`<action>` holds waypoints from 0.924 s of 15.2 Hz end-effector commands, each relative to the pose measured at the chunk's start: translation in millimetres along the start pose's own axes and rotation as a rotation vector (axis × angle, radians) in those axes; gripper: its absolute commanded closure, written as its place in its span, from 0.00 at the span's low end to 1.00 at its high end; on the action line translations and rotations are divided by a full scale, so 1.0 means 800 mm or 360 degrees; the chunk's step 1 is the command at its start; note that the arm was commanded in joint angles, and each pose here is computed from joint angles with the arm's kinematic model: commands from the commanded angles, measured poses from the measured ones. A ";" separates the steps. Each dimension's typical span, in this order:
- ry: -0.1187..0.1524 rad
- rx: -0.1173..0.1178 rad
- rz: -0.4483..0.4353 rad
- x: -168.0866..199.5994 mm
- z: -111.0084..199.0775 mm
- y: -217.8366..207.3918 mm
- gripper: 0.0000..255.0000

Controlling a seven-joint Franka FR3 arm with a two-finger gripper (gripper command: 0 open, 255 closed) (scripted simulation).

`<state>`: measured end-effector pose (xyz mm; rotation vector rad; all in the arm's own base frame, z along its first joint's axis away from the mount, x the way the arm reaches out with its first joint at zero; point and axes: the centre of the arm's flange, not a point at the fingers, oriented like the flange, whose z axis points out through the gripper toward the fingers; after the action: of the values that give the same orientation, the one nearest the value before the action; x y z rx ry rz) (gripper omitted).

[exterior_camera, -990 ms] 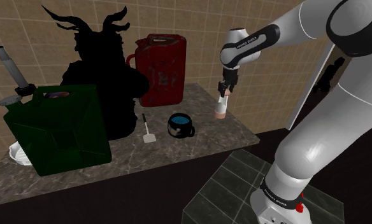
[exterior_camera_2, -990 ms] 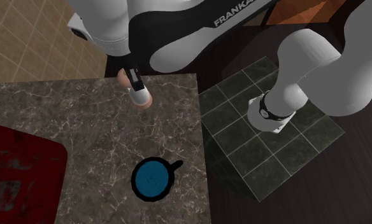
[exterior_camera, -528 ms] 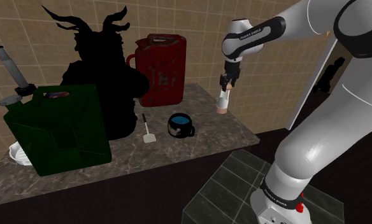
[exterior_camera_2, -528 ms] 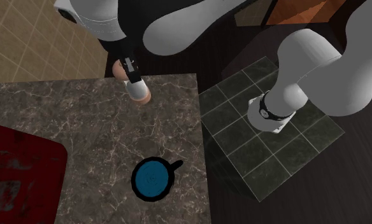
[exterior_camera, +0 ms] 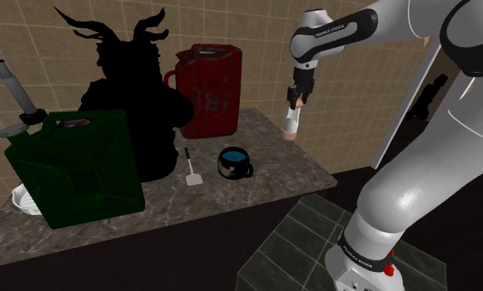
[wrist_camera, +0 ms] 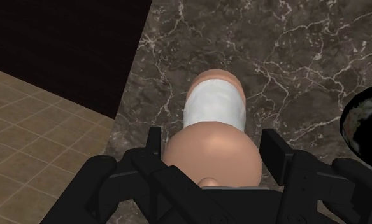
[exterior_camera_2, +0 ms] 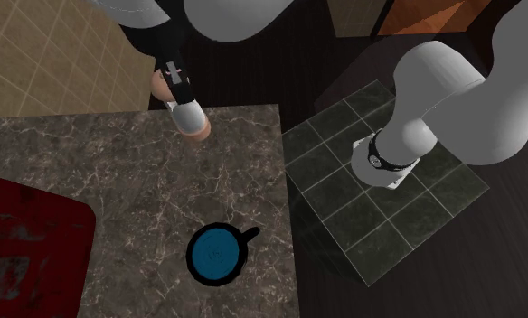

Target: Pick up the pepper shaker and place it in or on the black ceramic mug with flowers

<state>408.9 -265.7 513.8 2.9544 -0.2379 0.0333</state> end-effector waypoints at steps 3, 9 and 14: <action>0.0000 0.0000 0.0000 0.001 -0.027 0.005 1.00; 0.0000 0.0000 0.0000 0.002 -0.062 0.011 1.00; 0.0000 0.0000 0.0000 0.013 -0.095 -0.064 1.00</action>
<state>422.8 -216.5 576.9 2.9546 -0.2364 0.0333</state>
